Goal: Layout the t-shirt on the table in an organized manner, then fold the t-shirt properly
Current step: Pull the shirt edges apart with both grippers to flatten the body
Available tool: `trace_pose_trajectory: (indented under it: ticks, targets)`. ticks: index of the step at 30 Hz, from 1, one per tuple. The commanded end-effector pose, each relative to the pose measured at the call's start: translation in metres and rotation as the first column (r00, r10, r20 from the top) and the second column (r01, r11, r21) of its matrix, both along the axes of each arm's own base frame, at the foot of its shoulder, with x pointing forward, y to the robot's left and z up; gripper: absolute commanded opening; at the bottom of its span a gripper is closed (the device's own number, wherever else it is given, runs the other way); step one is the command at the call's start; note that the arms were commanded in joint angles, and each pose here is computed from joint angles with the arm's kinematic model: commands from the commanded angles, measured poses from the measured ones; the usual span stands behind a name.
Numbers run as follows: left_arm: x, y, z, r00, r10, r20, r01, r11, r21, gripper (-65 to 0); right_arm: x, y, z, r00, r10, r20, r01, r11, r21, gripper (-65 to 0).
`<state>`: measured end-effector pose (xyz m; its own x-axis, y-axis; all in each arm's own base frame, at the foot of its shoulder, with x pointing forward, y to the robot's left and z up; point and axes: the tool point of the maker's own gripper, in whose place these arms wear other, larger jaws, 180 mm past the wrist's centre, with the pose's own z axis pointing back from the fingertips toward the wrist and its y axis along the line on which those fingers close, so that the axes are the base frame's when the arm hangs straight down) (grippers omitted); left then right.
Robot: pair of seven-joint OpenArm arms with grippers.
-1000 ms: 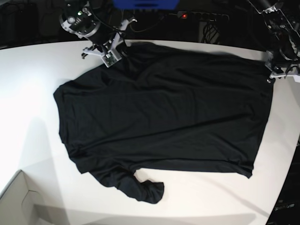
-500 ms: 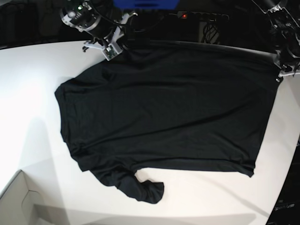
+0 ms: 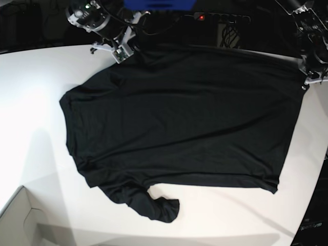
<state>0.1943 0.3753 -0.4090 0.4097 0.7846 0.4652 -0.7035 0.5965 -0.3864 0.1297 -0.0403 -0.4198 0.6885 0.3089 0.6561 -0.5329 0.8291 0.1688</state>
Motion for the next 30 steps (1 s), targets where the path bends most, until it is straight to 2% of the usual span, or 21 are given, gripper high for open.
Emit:
trace_pose_trajectory:
  ticks: [1,11,14,17,20,23,30]
  targets:
    - [0.008,0.011,0.014,0.999,0.0,0.037,-0.001,0.999,0.043,-65.0,0.004,0.001,0.007,1.0,-0.007,0.027,0.006,1.0,0.019,-65.0]
    - [0.005,0.012,0.014,0.999,0.002,0.032,-0.003,0.999,0.047,-65.0,0.005,0.002,0.01,0.999,-0.01,0.036,0.009,1.0,0.024,-65.0]
    - [0.005,0.012,0.015,0.999,0.001,0.033,-0.003,0.999,0.048,-65.0,0.007,0.005,0.022,0.996,-0.027,0.088,0.022,0.998,0.061,-65.0]
    - [0.006,0.012,0.015,0.999,0.001,0.035,-0.002,0.999,0.048,-65.0,0.014,0.01,0.047,0.98,-0.056,0.193,0.031,0.991,0.129,-65.0]
    - [0.002,0.018,0.018,0.999,0.024,0.041,-0.026,0.998,0.052,-65.0,0.02,0.013,0.061,0.964,-0.078,0.255,0.035,0.985,0.171,-65.0]
    - [-0.002,0.029,0.024,0.996,0.065,0.062,-0.069,0.996,0.058,-65.0,0.023,0.013,0.063,0.96,-0.08,0.268,0.033,0.984,0.175,-65.0]
    - [0.024,0.027,0.051,0.988,0.045,0.149,-0.06,0.994,0.094,-65.0,0.04,0.013,0.069,0.948,-0.079,0.309,0.025,0.984,0.176,-65.0]
